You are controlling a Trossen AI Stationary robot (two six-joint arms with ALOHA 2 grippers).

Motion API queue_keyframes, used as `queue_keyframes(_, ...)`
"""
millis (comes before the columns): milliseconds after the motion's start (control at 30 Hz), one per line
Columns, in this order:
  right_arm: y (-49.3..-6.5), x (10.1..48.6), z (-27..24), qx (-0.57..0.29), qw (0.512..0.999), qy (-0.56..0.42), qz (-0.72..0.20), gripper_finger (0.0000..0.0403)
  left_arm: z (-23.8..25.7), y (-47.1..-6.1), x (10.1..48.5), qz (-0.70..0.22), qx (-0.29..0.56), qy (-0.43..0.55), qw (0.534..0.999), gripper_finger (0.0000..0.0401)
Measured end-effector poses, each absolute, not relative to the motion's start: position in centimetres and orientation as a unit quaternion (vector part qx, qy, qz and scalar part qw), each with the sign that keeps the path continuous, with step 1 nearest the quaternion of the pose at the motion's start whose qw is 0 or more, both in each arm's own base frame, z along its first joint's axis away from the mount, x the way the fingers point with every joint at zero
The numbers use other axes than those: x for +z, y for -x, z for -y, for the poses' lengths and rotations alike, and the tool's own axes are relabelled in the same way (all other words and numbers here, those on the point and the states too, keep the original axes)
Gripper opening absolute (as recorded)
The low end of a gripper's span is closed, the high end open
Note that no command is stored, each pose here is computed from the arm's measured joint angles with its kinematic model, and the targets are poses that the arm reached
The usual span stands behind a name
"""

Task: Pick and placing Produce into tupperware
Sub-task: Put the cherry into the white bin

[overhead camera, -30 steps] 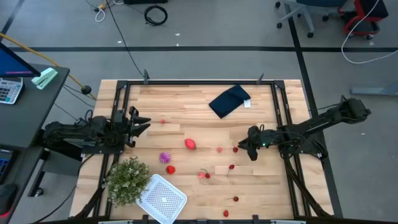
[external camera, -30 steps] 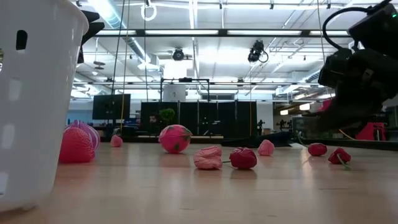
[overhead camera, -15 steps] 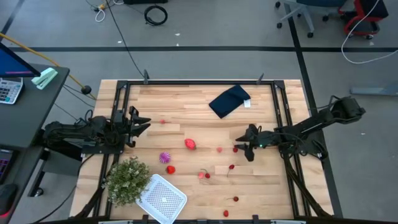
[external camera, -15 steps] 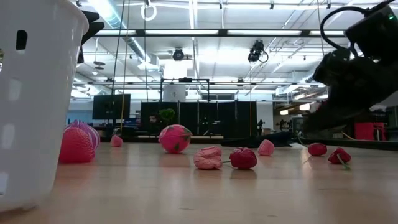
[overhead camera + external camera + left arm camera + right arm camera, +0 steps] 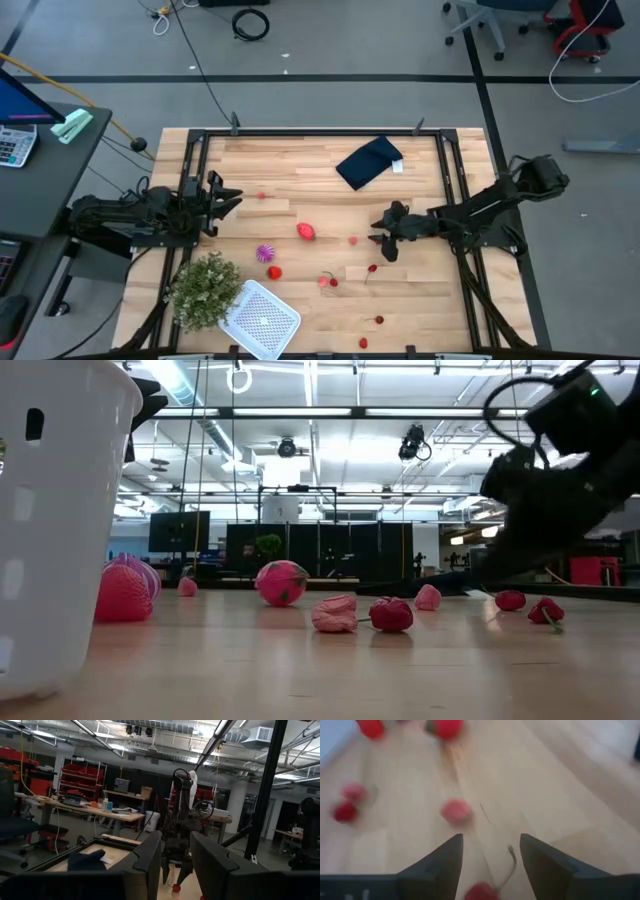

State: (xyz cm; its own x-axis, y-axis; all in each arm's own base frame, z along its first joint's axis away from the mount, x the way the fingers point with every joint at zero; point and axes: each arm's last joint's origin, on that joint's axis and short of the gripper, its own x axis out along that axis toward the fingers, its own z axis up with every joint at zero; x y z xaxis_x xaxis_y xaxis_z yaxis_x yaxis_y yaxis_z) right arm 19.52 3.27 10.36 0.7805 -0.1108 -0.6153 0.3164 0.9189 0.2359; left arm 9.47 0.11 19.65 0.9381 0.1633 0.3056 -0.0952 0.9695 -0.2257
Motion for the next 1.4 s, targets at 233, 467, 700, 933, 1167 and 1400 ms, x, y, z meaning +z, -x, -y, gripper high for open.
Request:
queue_keyframes(233, -19.5, 9.6, -3.1, -0.162, 0.91, -0.159, -0.348, 0.0196, -0.1, -9.5, 19.6, 0.162, 0.066, 0.105, 0.979, 0.0111)
queue_keyframes(467, -19.5, 9.7, -3.1, -0.164, 0.91, -0.155, -0.348, 0.0185, -0.1, -9.5, 19.5, 0.157, 0.066, 0.105, 0.98, 0.011)
queue_keyframes(700, -19.4, 9.8, -3.1, -0.163, 0.911, -0.156, -0.345, 0.0166, -0.1, -9.5, 19.5, 0.157, 0.066, 0.105, 0.98, 0.0111)
queue_keyframes(933, -19.5, 10.6, -3.1, -0.162, 0.918, -0.164, -0.324, 0.0137, -0.1, -9.5, 19.5, 0.157, 0.066, 0.105, 0.98, 0.0111)
queue_keyframes(1167, -18.9, 10.1, -2.9, -0.177, 0.903, -0.169, -0.353, 0.0091, -0.1, -9.5, 19.5, 0.157, 0.066, 0.11, 0.979, 0.011)
queue_keyframes(1400, -18.7, 9.9, -2.9, -0.182, 0.898, -0.162, -0.367, 0.0068, -0.1, -9.5, 19.5, 0.156, 0.064, 0.118, 0.979, 0.0111)
